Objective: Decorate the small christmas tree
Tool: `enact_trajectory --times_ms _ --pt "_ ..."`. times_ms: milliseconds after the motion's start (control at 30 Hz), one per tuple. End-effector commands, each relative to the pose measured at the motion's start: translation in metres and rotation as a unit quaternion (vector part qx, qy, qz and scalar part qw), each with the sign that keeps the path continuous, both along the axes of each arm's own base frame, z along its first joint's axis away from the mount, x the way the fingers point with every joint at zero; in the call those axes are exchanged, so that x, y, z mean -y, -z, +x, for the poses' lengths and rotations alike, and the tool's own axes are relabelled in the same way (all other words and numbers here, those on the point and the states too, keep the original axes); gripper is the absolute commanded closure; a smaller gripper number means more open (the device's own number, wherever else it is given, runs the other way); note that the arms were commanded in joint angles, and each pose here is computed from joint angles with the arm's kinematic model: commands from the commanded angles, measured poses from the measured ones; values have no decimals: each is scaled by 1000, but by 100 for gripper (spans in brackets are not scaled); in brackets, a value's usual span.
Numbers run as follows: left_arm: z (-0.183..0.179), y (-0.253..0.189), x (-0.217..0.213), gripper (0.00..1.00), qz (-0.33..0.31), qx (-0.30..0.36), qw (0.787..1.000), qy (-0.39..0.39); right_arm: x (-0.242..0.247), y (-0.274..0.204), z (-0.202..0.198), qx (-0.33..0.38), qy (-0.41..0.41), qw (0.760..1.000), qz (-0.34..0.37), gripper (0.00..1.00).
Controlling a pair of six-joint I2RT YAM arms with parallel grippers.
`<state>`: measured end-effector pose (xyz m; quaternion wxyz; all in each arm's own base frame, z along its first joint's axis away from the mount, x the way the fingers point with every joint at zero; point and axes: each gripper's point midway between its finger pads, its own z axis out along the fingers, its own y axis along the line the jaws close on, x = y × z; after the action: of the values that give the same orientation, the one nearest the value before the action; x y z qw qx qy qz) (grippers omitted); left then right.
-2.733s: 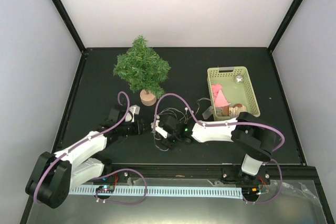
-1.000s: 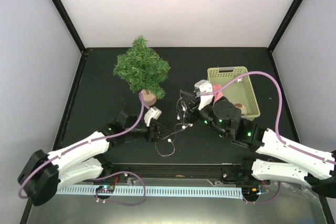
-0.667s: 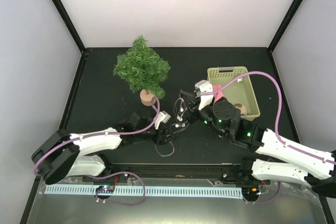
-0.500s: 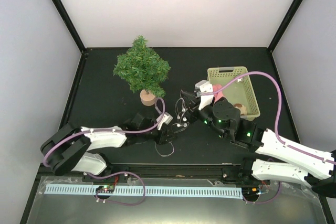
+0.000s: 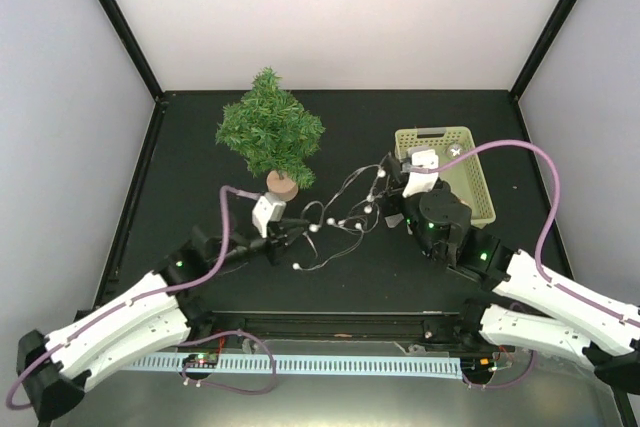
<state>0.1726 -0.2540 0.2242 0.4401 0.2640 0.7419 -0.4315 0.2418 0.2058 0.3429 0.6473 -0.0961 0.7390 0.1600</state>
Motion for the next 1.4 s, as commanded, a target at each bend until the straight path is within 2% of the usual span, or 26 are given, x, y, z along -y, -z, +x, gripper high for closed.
enact_trajectory --times_ms 0,233,400,633,867,1033,1200,1367 --pt "13 -1 -41 98 68 28 992 -99 37 -8 11 23 80 997 -11 99" --pt "29 -34 -72 98 114 73 975 -175 59 -29 18 50 114 992 -21 99" --pt "40 -38 -92 98 154 63 959 -230 69 -53 21 90 113 989 -19 99" --pt "47 -22 -131 98 199 20 926 -321 41 -102 3 164 4 986 -20 99" --pt "41 -13 -135 98 163 -8 930 -330 19 -130 -4 206 -51 977 -14 99" --pt "38 3 -128 98 162 -27 935 -314 3 -162 -19 275 -101 956 -24 99" --pt "36 11 -125 98 159 -40 938 -306 6 -201 -23 335 -81 938 -37 99" --pt "36 12 -127 98 162 -40 936 -311 9 -225 -27 332 -88 939 -16 99"
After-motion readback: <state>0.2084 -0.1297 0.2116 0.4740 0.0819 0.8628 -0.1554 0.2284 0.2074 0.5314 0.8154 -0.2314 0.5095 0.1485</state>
